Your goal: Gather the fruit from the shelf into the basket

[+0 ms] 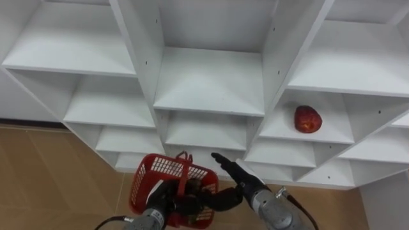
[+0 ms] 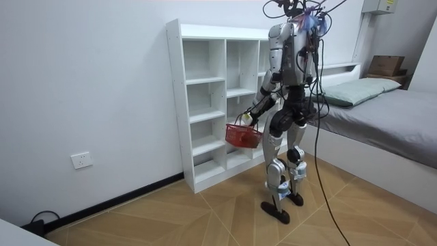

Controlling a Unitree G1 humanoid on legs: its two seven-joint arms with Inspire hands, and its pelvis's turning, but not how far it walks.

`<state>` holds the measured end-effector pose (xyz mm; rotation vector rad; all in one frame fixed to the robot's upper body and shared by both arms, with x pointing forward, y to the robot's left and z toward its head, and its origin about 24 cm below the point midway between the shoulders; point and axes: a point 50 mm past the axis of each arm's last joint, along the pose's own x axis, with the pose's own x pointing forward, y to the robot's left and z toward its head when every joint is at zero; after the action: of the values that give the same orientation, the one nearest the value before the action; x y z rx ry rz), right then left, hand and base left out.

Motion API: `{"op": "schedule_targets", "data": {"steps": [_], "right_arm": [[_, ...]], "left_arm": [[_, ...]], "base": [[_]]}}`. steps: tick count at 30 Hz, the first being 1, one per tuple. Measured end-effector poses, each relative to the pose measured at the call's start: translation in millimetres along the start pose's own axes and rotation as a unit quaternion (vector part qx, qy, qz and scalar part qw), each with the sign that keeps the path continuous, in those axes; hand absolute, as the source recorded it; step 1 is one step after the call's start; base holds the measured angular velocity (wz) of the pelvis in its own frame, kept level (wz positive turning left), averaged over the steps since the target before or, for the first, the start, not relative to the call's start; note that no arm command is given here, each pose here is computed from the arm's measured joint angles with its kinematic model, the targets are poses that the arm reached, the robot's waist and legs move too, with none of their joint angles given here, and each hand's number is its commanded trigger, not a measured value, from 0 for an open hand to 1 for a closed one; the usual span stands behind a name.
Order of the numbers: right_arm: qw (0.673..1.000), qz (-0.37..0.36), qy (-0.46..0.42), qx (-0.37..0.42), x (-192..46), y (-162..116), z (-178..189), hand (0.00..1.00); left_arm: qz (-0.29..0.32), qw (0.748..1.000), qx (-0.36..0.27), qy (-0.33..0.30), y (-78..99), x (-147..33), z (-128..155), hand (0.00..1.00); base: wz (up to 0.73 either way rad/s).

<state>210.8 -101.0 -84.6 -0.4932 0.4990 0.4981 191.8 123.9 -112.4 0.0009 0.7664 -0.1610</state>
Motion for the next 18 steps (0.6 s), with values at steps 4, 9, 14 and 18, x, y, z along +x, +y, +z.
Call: {"op": "schedule_targets", "data": {"steps": [4,9,14,18], "right_arm": [[1.0,-0.006,0.008,0.018,-3,2,-6,0.0],[0.999,-0.003,0.041,0.033,-14,6,-24,0.0],[0.997,-0.022,0.044,0.053,-25,4,-31,0.0],[0.997,-0.042,0.033,0.06,-28,0,-27,0.0]], "left_arm": [[0.01,1.0,-0.004,-0.003,1.5,0.9,2,1.0],[0.028,0.999,-0.039,-0.007,6.3,1.3,5,1.0],[0.038,0.998,-0.046,-0.004,7.2,0.6,3,1.0],[0.041,0.997,-0.064,-0.006,7.3,-0.8,3,1.0]], "base": [[-0.01],[-0.01],[-0.04],[-0.13]]}}
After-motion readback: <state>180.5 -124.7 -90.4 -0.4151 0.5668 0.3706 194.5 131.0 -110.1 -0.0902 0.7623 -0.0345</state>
